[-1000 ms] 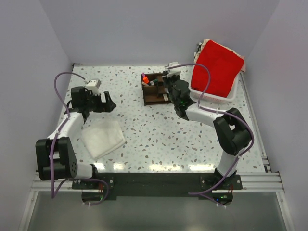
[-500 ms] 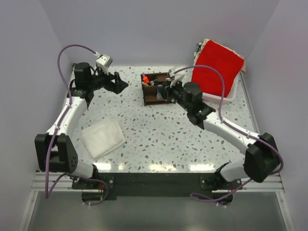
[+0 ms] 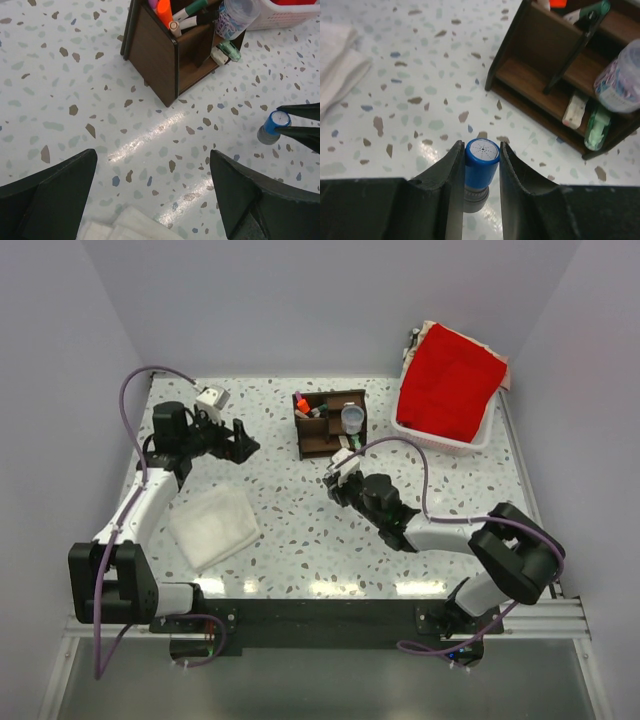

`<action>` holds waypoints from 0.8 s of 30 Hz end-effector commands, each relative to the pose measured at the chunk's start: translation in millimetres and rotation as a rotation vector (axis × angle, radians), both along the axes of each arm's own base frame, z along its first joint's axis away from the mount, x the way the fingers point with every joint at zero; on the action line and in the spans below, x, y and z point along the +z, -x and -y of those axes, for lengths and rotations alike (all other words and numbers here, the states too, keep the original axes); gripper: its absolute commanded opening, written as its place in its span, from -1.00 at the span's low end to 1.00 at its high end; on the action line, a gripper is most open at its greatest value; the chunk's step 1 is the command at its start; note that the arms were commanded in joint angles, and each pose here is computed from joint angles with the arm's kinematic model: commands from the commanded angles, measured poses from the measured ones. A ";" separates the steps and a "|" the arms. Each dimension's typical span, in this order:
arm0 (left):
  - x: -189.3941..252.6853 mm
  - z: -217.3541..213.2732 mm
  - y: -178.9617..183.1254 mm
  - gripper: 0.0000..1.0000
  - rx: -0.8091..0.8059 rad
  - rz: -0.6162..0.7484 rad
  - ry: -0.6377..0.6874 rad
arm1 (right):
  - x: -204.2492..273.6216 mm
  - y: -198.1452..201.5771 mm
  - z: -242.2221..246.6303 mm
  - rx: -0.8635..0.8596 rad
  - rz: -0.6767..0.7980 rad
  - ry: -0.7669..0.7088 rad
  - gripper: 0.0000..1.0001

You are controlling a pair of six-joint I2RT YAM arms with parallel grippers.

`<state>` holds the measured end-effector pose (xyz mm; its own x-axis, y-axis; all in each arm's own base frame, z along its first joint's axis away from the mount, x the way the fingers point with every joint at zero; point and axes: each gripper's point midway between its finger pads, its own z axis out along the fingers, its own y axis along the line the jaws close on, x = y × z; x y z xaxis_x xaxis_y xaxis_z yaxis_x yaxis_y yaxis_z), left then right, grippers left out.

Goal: Sort the stationery into containers
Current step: Place the stationery at the center of the board.

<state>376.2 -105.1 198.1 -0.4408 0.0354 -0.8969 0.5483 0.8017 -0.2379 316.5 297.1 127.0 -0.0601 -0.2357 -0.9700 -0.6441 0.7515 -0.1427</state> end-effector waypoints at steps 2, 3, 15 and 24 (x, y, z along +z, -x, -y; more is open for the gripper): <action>-4.6 -4.4 7.5 1.00 0.009 0.032 -0.016 | 68.0 -8.7 -20.2 0.013 0.184 -0.212 -1.00; -6.7 -4.2 9.2 1.00 0.007 0.028 -0.016 | 69.0 -7.4 -23.2 0.019 0.188 -0.224 -1.00; -34.0 -4.3 28.4 1.00 0.002 -0.025 -0.022 | 55.9 11.5 -64.9 0.146 0.336 -0.280 -1.00; -53.1 -1.2 41.3 1.00 -0.017 -0.080 -0.011 | 52.4 17.5 -67.6 0.169 0.388 -0.311 -1.00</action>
<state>336.9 -103.4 141.4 -0.5446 0.0381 -0.8379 0.5110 0.8073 -0.2954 294.3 360.2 95.2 0.1124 -0.1734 -0.9784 -0.7505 0.6305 -0.1979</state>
